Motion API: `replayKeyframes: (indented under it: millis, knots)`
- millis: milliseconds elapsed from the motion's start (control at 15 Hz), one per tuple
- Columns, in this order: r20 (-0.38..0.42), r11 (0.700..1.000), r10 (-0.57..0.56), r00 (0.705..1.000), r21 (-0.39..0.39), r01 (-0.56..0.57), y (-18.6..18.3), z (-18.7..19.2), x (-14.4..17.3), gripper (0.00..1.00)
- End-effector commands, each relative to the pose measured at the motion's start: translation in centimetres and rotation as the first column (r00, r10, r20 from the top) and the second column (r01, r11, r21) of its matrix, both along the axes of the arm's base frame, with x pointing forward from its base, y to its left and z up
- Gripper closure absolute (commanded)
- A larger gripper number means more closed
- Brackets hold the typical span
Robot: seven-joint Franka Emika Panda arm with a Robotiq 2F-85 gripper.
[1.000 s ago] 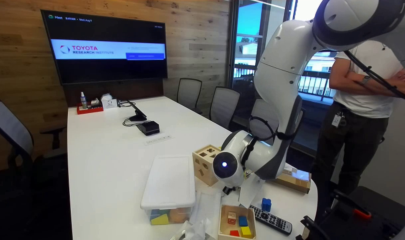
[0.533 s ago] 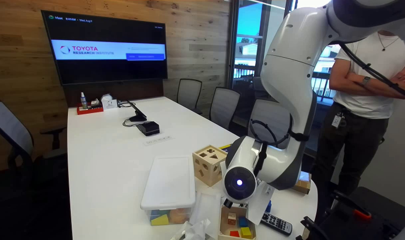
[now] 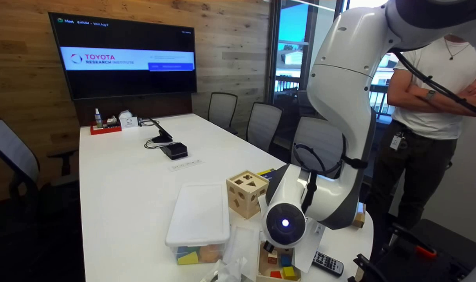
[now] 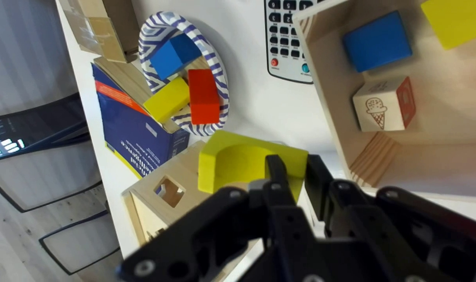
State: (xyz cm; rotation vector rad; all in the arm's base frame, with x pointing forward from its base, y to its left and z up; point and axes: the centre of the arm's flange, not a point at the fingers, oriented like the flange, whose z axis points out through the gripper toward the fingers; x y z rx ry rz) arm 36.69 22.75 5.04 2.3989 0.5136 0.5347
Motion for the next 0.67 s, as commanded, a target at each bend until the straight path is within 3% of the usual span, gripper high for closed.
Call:
replayKeyframes:
  millis: [0, 600]
  knots:
    - [0.011, 0.999, 0.036, 0.999, -0.017, -0.036, 0.2, 0.8, -0.9, 0.95]
    - [-0.035, 0.994, 0.100, 0.994, -0.044, -0.102, 1.6, -1.5, -3.6, 0.95]
